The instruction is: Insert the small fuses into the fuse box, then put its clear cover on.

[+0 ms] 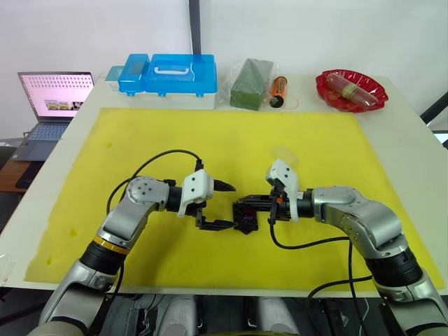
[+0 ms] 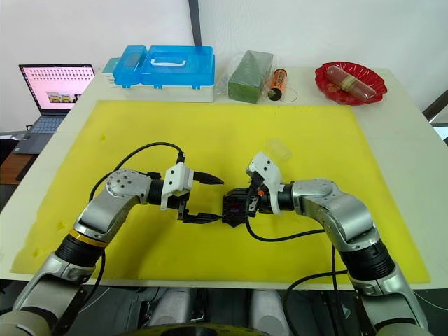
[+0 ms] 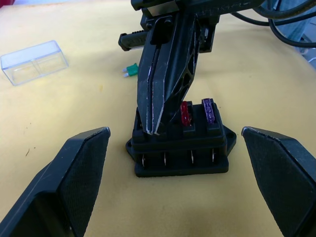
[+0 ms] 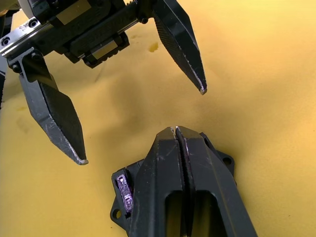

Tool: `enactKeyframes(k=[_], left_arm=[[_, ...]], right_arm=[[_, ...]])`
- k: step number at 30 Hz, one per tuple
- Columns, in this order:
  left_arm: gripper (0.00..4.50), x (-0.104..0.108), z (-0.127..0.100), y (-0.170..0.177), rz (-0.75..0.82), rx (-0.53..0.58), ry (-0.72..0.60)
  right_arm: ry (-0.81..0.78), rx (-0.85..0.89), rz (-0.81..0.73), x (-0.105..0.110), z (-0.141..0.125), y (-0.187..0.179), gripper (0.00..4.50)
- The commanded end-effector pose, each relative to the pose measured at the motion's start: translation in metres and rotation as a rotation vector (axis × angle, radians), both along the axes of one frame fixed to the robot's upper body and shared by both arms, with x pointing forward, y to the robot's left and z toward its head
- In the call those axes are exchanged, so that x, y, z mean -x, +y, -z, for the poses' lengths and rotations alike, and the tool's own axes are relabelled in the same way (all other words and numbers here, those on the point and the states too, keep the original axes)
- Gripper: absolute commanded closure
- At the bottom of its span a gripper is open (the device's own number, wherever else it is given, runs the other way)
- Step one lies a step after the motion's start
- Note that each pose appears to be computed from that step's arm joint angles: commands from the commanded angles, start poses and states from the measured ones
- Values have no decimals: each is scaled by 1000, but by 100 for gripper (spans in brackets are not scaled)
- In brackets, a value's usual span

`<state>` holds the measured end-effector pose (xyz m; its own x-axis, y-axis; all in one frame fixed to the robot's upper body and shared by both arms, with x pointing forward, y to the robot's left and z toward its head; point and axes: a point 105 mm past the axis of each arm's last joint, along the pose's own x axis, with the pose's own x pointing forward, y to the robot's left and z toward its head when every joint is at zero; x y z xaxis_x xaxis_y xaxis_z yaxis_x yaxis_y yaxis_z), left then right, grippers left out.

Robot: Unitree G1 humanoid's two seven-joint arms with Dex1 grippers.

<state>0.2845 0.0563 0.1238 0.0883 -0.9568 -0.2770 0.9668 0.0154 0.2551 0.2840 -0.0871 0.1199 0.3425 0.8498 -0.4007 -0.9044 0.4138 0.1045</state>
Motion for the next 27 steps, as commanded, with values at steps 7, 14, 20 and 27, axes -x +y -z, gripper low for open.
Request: enactKeyframes(k=[7,14,20,27], left_arm=[[0,-1,-28,5,0,51,-24],[0,-1,-35,17,-18,10,-5],[0,-3,-38,37,-11,-50,2],[0,-6,-39,57,-20,-135,26]], right_arm=[[-95,15,25,6,-39,-16,448],[-248,78,103,26,-70,-50,448],[-348,156,167,42,-77,-79,448],[-308,300,224,56,-82,-120,350]])
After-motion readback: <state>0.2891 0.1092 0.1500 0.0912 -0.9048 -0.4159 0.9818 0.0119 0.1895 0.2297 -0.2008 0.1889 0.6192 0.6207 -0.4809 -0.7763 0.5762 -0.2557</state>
